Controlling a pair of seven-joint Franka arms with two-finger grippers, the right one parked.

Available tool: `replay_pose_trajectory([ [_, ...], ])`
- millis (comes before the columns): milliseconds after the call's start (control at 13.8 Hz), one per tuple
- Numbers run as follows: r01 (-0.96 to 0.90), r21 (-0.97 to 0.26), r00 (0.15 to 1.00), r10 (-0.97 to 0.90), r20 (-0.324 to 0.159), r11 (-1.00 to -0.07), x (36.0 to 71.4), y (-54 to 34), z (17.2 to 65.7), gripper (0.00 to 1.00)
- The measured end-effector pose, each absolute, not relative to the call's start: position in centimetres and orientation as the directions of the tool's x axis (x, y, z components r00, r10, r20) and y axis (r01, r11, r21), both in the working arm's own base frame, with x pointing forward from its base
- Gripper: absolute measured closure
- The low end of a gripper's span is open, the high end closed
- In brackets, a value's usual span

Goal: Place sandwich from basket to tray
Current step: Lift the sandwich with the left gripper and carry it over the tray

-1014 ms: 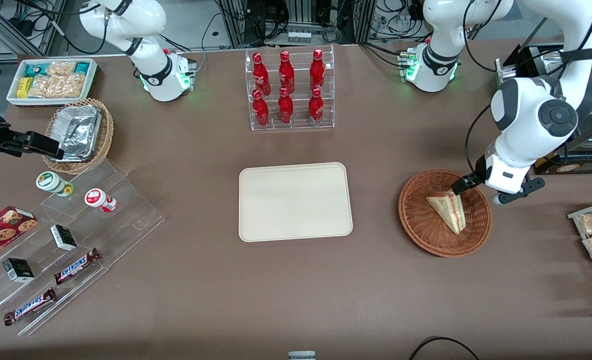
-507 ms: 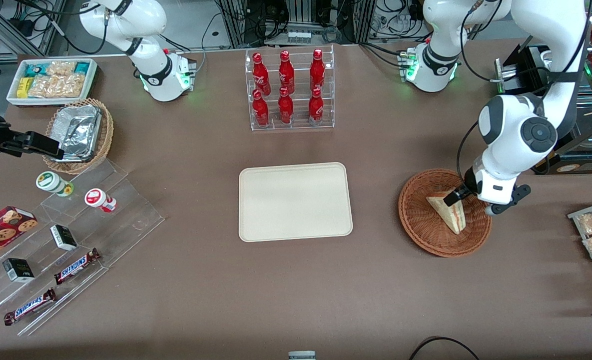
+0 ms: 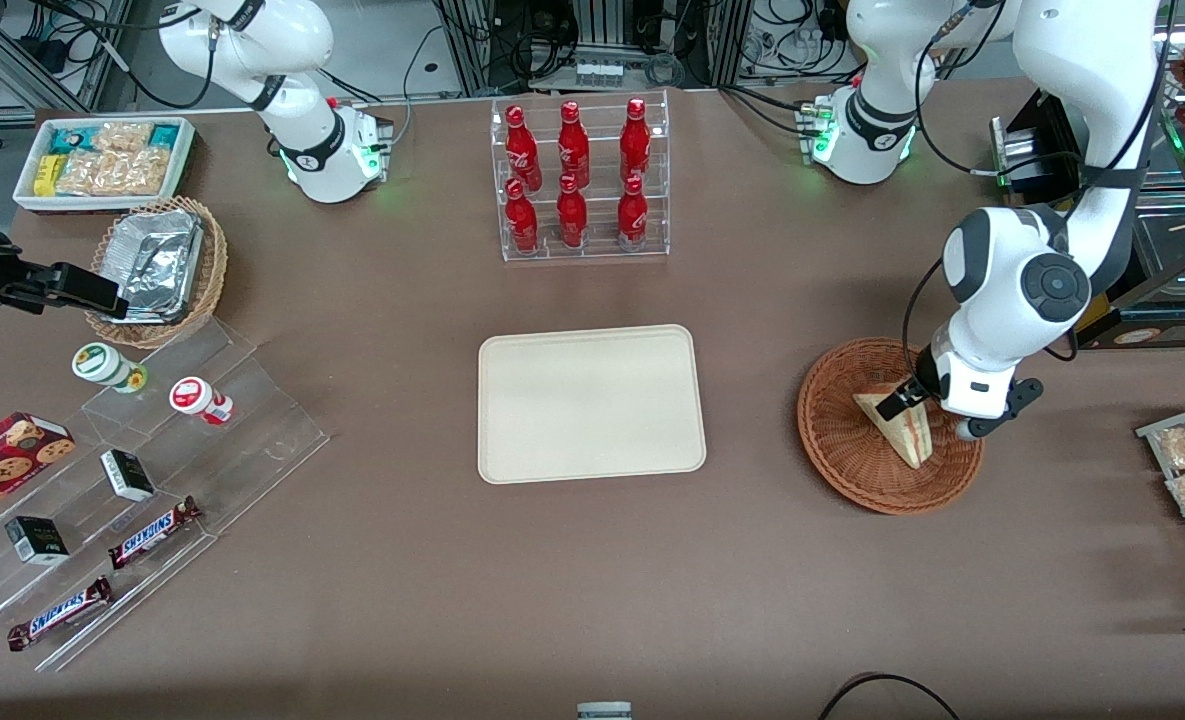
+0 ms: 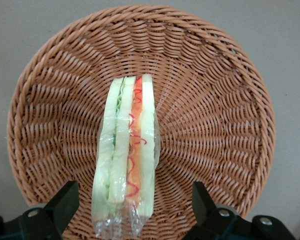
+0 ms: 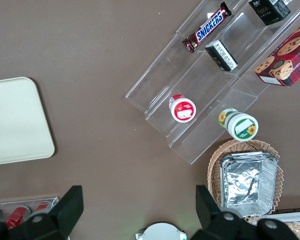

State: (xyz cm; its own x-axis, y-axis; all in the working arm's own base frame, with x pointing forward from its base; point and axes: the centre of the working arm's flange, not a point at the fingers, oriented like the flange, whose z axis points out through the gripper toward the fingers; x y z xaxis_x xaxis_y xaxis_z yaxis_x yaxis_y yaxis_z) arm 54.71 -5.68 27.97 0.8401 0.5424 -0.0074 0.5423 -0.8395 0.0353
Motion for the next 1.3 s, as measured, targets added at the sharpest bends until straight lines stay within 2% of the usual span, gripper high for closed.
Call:
replay_pose_trajectory([
  [290,0.546,0.023,0.838,0.546,-0.028,-0.837,54.6,-5.7,26.3,0.0],
  [435,0.548,0.019,0.837,0.547,-0.035,-0.837,54.6,-5.6,25.8,0.05],
  [507,0.548,0.018,0.837,0.547,-0.036,-0.837,54.5,-5.6,25.8,0.14],
  [725,0.544,0.018,0.839,0.543,-0.035,-0.839,54.6,-5.6,25.8,0.5],
  [870,0.533,0.016,0.846,0.532,-0.033,-0.846,54.8,-5.8,26.3,0.66],
  [1159,0.463,-0.027,0.882,0.463,-0.087,-0.886,56.7,-8.5,30.9,0.83],
  [1304,0.406,-0.044,0.906,0.409,-0.113,-0.913,57.8,-11.1,34.5,0.85],
])
